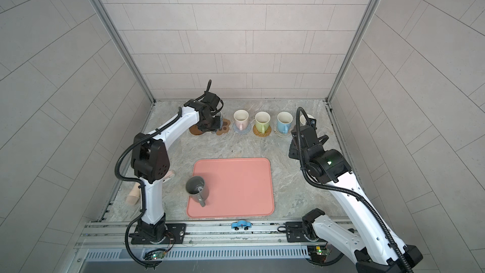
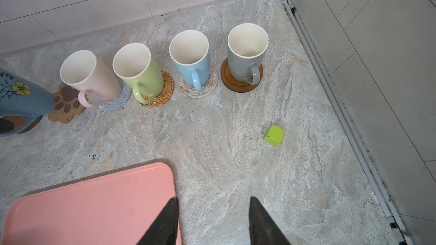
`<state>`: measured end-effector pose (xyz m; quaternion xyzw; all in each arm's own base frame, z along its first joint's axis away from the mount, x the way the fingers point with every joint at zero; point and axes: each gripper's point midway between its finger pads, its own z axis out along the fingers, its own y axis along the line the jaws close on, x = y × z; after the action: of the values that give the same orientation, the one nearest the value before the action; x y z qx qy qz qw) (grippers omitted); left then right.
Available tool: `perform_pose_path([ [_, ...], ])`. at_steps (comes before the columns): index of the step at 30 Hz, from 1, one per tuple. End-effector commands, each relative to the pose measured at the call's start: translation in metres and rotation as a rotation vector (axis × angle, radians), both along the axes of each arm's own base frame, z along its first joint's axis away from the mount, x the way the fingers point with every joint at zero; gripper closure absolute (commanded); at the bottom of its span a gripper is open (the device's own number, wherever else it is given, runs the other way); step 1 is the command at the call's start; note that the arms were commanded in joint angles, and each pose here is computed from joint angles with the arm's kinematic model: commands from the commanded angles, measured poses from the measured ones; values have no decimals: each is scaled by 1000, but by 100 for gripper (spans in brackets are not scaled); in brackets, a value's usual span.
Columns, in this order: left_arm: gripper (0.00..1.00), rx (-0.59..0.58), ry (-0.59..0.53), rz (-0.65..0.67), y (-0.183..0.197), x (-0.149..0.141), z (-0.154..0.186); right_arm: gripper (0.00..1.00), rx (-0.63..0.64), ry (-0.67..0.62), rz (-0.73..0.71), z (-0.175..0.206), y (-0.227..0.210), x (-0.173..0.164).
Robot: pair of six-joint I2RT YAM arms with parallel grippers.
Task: Place cups on coasters
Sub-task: Place the cup on the coaster.
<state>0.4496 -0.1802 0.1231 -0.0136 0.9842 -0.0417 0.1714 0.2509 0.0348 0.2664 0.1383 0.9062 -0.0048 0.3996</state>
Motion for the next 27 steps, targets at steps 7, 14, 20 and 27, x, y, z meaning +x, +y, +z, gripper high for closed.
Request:
perform_pose_path([
  [7,89,-21,-69,-31,-2,39,9,50,-6,2,-40,-2,-10,-10],
  [14,90,-16,-59,-21,-1,44,-1,50,-1,1,-47,-2,-11,-13],
  [20,91,-14,-51,-16,-2,45,-5,49,-1,-1,-51,-2,-13,-15],
  [27,91,-4,-38,-15,-1,45,-13,49,0,4,-50,-4,-12,-15],
])
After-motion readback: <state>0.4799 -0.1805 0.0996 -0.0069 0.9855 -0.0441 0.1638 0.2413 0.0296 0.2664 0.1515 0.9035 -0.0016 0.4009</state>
